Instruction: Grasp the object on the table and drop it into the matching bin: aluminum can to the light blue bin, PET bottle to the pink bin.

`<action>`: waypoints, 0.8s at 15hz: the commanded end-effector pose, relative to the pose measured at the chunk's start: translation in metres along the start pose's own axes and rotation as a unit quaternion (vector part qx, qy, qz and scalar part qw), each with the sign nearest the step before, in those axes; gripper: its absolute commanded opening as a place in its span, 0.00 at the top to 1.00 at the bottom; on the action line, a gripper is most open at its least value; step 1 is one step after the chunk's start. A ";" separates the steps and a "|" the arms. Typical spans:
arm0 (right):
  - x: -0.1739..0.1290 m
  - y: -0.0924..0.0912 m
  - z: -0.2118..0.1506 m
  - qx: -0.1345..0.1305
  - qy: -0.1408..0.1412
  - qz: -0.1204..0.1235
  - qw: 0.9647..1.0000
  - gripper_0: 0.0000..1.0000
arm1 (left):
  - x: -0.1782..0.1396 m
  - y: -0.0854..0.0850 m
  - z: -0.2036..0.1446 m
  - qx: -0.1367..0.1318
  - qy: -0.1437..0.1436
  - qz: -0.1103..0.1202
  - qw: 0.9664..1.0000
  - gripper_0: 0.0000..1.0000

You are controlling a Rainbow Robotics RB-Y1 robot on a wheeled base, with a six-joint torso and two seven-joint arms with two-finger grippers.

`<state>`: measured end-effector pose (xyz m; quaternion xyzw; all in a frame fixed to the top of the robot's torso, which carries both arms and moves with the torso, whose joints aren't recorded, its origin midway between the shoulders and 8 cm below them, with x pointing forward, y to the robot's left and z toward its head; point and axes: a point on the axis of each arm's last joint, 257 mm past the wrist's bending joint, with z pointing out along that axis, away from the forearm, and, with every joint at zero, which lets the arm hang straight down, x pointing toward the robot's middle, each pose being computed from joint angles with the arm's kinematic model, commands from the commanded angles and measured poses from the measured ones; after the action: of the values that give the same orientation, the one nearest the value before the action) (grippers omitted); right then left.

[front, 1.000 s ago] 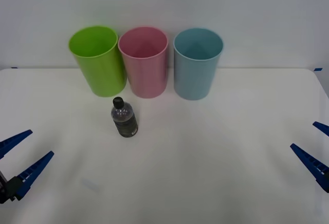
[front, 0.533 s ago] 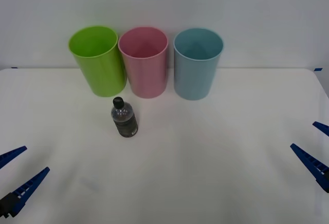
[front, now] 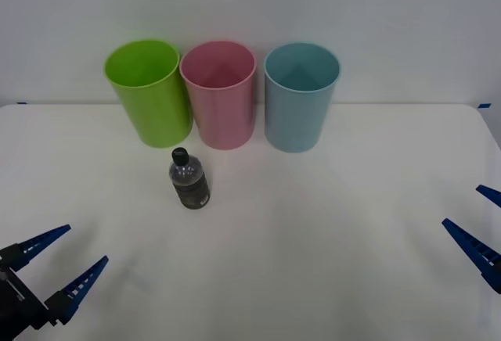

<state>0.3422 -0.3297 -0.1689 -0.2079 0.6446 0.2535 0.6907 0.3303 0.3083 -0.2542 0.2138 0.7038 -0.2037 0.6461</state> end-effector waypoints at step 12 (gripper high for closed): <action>0.000 0.000 0.000 0.000 0.000 0.000 1.000 0.00 | 0.025 -0.007 0.101 0.019 0.001 0.007 1.000 0.00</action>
<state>0.3422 -0.3297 -0.1689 -0.2079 0.6446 0.2534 0.6907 0.4031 0.2500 -0.2845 0.2329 0.6985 -0.2069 0.6443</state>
